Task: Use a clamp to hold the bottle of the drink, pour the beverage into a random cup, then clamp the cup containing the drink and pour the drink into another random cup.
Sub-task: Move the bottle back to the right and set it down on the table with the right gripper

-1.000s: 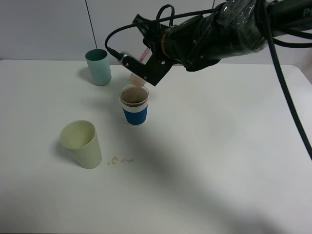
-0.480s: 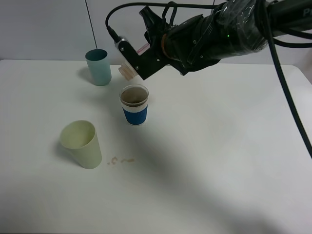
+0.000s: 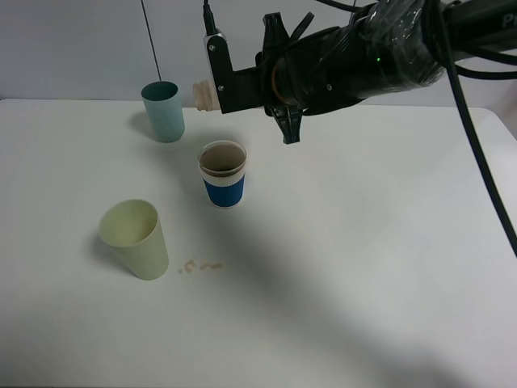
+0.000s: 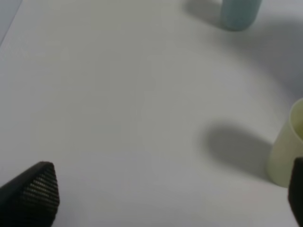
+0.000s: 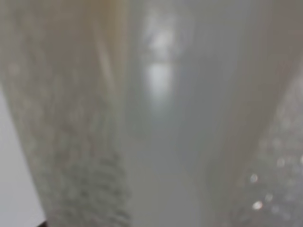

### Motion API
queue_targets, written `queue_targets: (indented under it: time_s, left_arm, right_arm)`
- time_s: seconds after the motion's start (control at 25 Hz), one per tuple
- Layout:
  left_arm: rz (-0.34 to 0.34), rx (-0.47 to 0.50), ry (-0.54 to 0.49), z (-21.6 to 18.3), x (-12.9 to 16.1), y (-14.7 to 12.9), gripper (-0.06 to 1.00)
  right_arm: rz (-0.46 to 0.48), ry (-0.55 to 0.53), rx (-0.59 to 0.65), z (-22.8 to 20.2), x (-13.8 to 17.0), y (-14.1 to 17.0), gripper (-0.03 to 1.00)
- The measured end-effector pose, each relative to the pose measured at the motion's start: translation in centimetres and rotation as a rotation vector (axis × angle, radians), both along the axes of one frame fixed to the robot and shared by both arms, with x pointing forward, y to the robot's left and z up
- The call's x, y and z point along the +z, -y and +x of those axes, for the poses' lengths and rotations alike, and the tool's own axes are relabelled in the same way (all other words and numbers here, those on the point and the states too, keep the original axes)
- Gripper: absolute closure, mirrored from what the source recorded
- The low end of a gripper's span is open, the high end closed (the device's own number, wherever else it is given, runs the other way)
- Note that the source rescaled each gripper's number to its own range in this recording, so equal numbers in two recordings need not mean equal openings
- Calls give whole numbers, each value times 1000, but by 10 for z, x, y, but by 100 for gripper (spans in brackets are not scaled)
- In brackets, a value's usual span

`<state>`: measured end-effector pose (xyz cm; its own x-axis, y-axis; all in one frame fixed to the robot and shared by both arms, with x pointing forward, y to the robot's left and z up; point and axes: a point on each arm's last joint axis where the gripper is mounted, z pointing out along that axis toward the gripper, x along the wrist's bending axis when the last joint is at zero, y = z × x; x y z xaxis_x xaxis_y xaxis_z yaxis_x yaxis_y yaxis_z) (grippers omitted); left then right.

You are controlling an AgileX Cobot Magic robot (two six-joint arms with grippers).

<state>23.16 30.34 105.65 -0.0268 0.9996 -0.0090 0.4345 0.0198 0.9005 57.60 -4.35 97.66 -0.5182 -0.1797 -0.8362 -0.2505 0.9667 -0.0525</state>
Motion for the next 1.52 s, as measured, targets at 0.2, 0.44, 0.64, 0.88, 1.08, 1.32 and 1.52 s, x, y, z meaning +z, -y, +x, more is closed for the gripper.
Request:
queue_targets:
  time_s: [0.2, 0.44, 0.64, 0.88, 1.08, 1.32, 1.52]
  left_arm:
    - [0, 0, 0, 0, 0, 0, 1]
    - [0, 0, 0, 0, 0, 0, 1]
    - [0, 0, 0, 0, 0, 0, 1]
    - [0, 0, 0, 0, 0, 0, 1]
    - [0, 0, 0, 0, 0, 0, 1]
    - [0, 0, 0, 0, 0, 0, 1]
    - [0, 0, 0, 0, 0, 0, 1]
  right_arm:
    - [145, -95, -101, -1, 0, 5, 97]
    - [372, -166, -185, 3, 17, 16, 97]
    - [533, -220, -245, 10, 23, 27, 97]
    - [691, -265, -291, 20, 25, 36, 97]
    - [805, -288, -308, 27, 23, 48, 97]
    - [859, -332, -270, 18, -7, 68, 97]
    - [964, -325, -226, 10, -23, 84, 97]
